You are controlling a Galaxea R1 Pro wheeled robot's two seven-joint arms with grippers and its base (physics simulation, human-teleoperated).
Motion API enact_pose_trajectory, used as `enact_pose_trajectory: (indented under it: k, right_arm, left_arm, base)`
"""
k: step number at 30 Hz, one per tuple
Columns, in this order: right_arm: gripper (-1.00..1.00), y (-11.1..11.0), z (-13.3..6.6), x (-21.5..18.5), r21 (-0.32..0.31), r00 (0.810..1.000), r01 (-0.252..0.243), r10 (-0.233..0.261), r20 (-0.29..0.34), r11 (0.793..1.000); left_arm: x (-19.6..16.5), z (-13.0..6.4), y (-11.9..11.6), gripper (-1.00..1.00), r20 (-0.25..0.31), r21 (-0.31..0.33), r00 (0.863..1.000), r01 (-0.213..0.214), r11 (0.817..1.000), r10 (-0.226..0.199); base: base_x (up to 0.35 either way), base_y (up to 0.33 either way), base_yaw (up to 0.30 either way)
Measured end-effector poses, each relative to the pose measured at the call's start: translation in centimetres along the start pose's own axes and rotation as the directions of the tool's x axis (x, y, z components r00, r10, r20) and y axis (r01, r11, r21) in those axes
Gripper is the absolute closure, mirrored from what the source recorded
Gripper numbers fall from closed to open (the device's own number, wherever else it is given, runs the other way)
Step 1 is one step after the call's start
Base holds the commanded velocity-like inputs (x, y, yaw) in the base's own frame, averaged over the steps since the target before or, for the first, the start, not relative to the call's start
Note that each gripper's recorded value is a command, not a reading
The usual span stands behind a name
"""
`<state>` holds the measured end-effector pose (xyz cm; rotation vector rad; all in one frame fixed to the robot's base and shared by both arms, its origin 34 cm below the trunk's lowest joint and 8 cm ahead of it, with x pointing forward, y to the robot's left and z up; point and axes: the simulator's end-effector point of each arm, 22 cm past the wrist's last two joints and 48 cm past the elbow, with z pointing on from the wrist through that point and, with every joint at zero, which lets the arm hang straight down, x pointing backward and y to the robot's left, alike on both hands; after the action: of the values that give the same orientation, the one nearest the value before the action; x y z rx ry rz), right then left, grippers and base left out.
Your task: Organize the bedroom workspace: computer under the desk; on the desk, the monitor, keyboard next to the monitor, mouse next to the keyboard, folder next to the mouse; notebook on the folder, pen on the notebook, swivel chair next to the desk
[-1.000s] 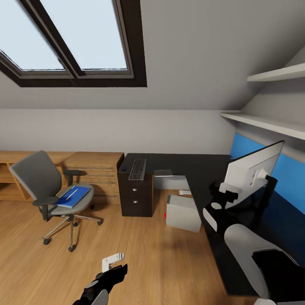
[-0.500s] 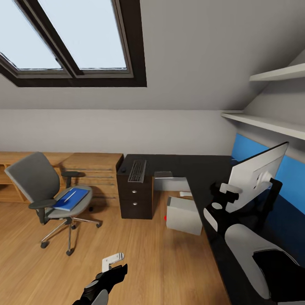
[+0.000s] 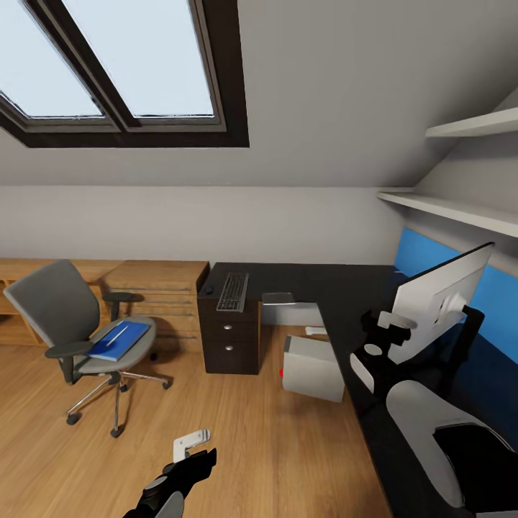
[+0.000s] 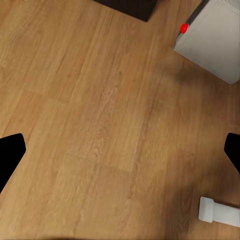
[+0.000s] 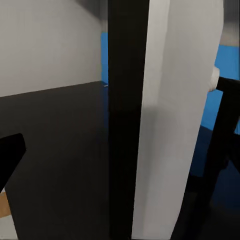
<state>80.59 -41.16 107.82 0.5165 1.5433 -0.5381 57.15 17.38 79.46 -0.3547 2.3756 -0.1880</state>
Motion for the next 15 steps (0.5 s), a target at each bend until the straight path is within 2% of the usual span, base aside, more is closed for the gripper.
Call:
enact_pose_trajectory:
  k: [1,3,9,15]
  right_arm:
    - [-1.00,-1.0,0.5,0.7,0.014,0.999,0.029,-0.029,-0.034,0.999]
    - [-1.00,-1.8,0.9,0.9,0.023,0.998,0.044,-0.043,-0.047,0.999]
    - [-1.00,-3.1,1.5,1.1,0.041,0.997,0.060,-0.057,-0.058,0.997]
    - [-1.00,-3.4,1.6,1.1,0.044,0.997,0.062,-0.059,-0.059,0.997]
  left_arm:
    - [0.0,0.0,0.0,-1.00,0.000,0.000,1.000,0.000,1.000,0.000]
    - [0.0,0.0,0.0,-1.00,0.000,0.000,1.000,0.000,1.000,0.000]
    - [0.0,0.0,0.0,-1.00,0.000,0.001,1.000,0.000,1.000,0.000]
    - [0.0,0.0,-0.1,-1.00,-0.001,0.001,1.000,0.000,1.000,0.000]
  base:
    - [0.002,0.000,0.000]
    - [0.000,0.000,0.000]
    - [0.000,0.000,0.000]
    - [0.000,0.000,0.000]
